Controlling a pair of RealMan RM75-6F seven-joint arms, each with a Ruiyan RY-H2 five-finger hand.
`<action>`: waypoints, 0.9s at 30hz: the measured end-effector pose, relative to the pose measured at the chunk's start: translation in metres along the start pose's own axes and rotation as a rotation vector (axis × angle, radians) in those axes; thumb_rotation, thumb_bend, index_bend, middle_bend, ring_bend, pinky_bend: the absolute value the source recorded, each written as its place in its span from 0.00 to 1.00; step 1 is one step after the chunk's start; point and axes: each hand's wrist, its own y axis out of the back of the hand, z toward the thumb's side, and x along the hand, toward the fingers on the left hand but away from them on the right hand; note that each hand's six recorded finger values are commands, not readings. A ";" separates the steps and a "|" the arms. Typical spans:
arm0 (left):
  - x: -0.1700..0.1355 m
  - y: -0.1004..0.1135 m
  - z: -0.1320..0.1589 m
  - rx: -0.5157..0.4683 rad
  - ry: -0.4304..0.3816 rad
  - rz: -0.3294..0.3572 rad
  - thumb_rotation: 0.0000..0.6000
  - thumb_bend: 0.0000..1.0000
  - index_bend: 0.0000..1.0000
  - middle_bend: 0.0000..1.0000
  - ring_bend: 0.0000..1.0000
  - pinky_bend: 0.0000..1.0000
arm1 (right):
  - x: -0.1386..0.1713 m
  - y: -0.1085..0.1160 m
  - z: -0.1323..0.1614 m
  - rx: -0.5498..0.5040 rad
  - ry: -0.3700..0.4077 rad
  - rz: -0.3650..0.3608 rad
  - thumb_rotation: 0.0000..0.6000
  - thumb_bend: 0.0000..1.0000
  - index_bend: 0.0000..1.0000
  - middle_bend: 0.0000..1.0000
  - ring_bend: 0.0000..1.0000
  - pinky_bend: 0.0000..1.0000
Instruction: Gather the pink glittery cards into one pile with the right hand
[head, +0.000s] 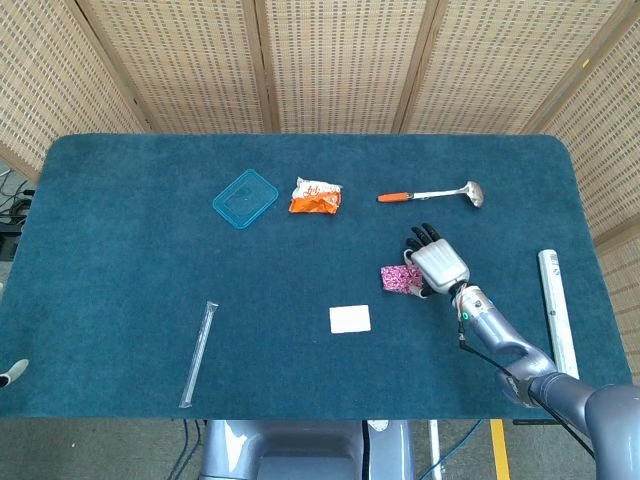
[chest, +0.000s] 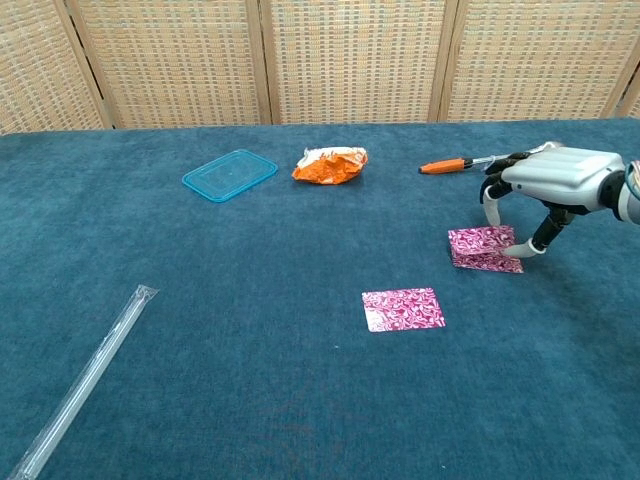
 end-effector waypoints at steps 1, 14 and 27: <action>0.000 0.000 0.000 0.000 0.000 -0.001 1.00 0.05 0.00 0.00 0.00 0.00 | 0.001 -0.001 -0.001 0.001 -0.001 0.002 1.00 0.31 0.46 0.21 0.00 0.00; 0.000 0.000 0.001 0.004 0.000 -0.002 1.00 0.05 0.00 0.00 0.00 0.00 | 0.002 -0.007 -0.009 0.000 -0.015 0.010 1.00 0.25 0.38 0.19 0.00 0.00; 0.000 0.000 0.001 0.005 0.000 -0.002 1.00 0.05 0.00 0.00 0.00 0.00 | 0.002 -0.009 -0.012 -0.003 -0.022 0.012 1.00 0.23 0.31 0.18 0.00 0.00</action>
